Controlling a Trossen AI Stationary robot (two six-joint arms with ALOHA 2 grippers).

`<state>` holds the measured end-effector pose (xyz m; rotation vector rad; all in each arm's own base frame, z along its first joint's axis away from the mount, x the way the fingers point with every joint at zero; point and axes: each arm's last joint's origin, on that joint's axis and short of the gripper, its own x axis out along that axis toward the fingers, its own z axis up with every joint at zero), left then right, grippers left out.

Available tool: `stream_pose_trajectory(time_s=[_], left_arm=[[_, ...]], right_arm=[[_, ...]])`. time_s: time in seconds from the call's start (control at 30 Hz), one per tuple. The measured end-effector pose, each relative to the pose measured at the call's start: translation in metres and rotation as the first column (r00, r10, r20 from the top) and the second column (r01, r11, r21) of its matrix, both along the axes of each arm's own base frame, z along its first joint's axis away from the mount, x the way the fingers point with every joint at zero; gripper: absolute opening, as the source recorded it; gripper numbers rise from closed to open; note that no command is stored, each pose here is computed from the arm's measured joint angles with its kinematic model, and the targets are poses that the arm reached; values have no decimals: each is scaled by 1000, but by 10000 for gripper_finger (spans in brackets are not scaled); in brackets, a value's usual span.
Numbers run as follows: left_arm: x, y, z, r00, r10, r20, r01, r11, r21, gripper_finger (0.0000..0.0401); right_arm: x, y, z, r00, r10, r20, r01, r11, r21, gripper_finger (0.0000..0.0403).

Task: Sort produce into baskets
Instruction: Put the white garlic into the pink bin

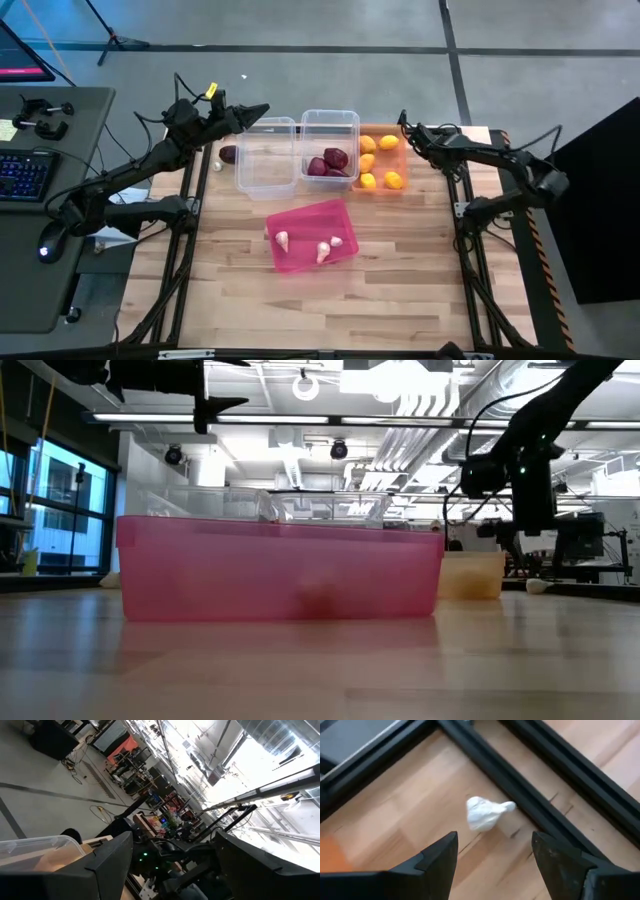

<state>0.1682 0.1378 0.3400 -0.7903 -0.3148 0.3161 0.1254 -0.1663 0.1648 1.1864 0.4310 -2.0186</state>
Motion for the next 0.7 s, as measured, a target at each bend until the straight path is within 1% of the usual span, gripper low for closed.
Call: stream_pose_trajectory(time_s=[0.23, 0.43, 0.57, 0.7], left_arm=[[0, 0, 0, 1000, -1, -1, 1, 1000, 0, 267], [0, 0, 0, 1000, -1, -2, 1, 1000, -1, 267], [0, 0, 0, 1000, -2, -3, 2, 1000, -2, 267], [0, 0, -1, 1000, -3, -7, 3, 1000, -5, 267]], right_arm=[[-1, -11, -20, 984, -178, -9, 178, 984, -11, 245], [3, -23, -29, 981, -196, 5, 196, 978, -76, 245], [-2, -28, -38, 974, -226, -20, 225, 973, -46, 245], [-4, -32, -46, 970, -243, -19, 243, 970, -11, 245]])
